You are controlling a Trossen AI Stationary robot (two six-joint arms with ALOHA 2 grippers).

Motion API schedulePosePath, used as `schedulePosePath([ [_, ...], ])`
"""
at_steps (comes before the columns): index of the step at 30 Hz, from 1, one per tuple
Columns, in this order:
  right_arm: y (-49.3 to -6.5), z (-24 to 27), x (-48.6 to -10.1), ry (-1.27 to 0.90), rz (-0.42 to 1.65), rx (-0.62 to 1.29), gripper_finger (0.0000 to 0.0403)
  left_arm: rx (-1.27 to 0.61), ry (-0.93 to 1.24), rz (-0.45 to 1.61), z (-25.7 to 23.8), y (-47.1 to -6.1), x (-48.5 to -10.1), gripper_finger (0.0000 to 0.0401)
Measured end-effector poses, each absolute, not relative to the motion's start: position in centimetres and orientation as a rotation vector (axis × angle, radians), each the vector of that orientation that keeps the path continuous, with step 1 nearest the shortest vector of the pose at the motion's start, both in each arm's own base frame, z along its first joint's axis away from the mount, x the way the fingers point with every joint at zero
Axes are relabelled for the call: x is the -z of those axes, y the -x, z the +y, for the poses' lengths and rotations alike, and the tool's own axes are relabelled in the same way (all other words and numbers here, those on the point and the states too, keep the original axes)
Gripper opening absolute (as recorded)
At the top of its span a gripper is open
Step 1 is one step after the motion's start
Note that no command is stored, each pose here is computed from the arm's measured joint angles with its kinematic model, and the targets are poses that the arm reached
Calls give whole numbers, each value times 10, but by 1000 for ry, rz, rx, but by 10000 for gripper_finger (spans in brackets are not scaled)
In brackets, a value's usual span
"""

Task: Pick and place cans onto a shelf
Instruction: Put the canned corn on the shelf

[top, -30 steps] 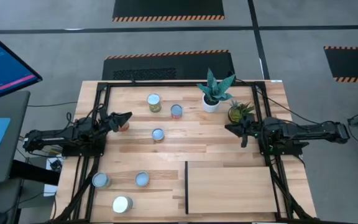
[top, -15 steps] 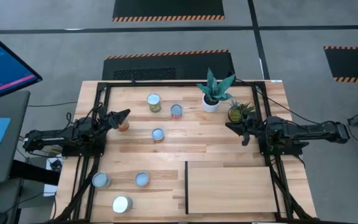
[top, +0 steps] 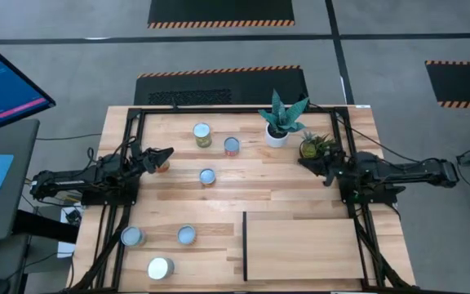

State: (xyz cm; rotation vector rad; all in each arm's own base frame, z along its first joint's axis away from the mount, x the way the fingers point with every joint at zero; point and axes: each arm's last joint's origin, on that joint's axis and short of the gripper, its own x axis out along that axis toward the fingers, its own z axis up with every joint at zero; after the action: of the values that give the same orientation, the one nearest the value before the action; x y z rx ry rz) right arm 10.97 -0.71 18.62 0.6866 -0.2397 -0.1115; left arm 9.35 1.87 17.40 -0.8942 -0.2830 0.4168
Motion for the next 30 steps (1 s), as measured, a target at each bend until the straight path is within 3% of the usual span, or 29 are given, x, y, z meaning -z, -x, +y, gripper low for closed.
schedulePosePath([
  [10,-98,-3,-217,-476,-550,17,43,-423,878,-346,19,-92,-179,142],
  [18,-94,-4,-223,-366,-623,58,43,-336,765,-591,19,-85,-206,142],
  [24,-94,-6,-223,-378,-629,132,43,-277,692,-638,17,-82,-213,142],
  [30,-92,-5,-235,-447,-672,86,43,-239,732,-586,16,-85,-210,142],
])
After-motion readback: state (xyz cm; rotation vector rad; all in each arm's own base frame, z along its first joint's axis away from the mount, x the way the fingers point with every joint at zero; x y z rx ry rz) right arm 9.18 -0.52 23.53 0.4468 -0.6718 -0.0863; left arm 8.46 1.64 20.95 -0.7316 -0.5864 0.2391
